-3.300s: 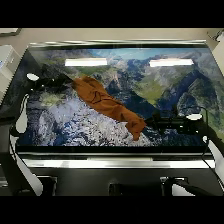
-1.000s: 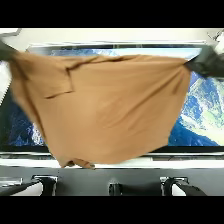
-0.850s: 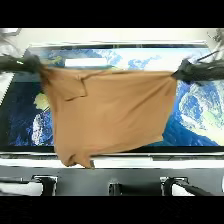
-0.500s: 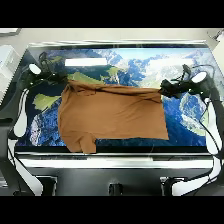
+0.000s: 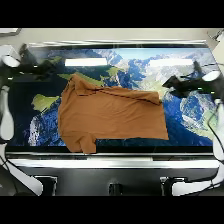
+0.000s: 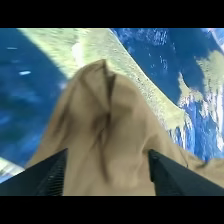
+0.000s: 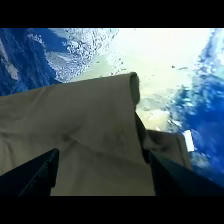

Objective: Fold the clothes and pants, and hang the long-sleeved shirts on hangers.

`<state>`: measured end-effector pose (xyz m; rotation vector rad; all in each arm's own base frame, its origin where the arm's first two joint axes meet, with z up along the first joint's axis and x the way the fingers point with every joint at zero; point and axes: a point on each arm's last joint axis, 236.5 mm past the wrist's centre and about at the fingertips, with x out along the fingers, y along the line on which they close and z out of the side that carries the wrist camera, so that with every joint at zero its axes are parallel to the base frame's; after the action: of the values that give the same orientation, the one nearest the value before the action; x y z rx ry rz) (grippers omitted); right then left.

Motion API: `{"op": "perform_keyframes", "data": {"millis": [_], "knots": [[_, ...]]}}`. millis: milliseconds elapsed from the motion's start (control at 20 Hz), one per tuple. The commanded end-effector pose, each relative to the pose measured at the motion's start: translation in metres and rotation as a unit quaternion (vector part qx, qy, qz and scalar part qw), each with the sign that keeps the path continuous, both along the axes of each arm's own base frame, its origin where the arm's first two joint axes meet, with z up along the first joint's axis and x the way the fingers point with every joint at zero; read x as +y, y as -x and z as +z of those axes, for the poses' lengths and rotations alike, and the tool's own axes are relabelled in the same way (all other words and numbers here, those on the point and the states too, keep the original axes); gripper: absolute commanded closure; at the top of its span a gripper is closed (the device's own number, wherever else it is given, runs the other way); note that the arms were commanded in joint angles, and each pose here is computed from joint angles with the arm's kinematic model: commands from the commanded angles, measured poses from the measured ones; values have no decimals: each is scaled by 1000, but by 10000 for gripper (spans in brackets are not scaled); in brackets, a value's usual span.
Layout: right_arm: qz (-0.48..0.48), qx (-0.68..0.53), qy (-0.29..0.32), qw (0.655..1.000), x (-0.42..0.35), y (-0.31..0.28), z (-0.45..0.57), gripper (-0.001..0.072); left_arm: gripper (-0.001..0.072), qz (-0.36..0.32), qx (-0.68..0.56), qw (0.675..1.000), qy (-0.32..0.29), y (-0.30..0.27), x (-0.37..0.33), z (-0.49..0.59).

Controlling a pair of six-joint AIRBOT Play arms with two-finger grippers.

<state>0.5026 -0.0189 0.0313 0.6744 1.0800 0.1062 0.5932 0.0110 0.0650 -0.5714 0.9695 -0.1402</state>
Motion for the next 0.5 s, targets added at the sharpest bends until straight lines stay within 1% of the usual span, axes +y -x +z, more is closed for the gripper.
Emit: {"op": "perform_keyframes", "data": {"millis": [0,50,100,150,250,300,450], "knots": [[78,7,10,997,-21,53,33,67,181,-43,109,993,-8,92,35,3],[106,28,2,994,-23,73,31,44,181,-50,160,986,4,127,37,-14],[94,27,-33,995,-23,79,33,45,181,-56,190,980,15,159,37,-28],[89,21,-66,994,-20,84,33,46,181,-47,202,978,22,183,36,-41],[98,54,-99,989,-11,108,12,47,181,2,194,980,34,221,36,-65],[100,70,-113,986,-4,119,1,49,181,19,178,982,52,236,30,-72],[108,90,-145,980,18,147,-19,52,178,33,144,981,123,276,-9,-93]]}}
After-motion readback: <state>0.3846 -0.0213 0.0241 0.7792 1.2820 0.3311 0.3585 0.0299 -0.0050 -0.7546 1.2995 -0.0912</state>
